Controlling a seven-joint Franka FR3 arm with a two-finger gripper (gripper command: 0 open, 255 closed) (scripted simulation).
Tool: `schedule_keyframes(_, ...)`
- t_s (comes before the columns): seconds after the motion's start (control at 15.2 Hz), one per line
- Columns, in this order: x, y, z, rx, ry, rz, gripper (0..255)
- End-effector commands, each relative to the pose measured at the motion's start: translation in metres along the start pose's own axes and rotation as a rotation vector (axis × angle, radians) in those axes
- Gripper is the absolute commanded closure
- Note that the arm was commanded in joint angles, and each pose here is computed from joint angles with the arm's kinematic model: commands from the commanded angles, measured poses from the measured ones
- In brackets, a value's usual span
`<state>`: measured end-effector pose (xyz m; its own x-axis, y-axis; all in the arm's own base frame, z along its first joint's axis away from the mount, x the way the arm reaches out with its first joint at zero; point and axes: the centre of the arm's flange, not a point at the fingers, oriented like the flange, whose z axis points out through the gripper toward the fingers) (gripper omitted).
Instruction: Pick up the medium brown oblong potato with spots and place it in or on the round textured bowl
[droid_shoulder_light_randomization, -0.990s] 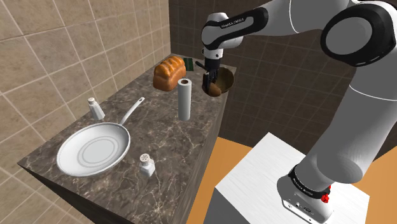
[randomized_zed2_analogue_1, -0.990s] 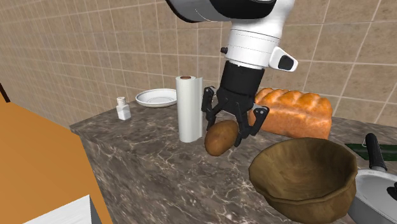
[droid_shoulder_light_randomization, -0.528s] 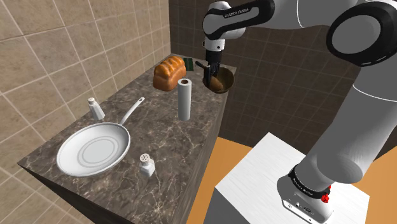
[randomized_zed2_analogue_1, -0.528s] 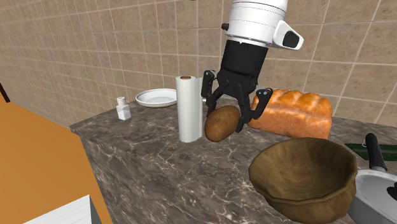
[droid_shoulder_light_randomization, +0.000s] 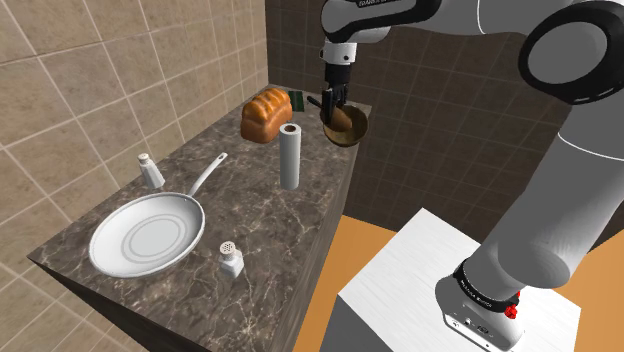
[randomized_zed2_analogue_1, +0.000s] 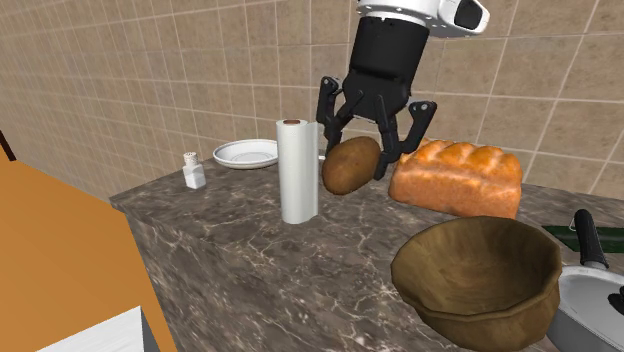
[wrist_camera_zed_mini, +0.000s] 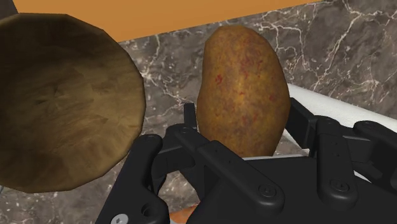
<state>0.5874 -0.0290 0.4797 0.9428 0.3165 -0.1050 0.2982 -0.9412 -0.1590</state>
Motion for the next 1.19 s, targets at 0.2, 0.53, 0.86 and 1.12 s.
schedule_keyframes(0.2, 0.000, 0.010, -0.020, 0.000, 0.000, 0.000, 255)
schedule_keyframes(0.53, 0.007, 0.075, -0.033, 0.000, 0.000, 0.000, 255)
schedule_keyframes(0.86, 0.014, 0.139, -0.046, 0.000, 0.000, 0.000, 255)
schedule_keyframes(1.12, 0.017, 0.158, -0.034, 0.000, 0.000, 0.000, 255)
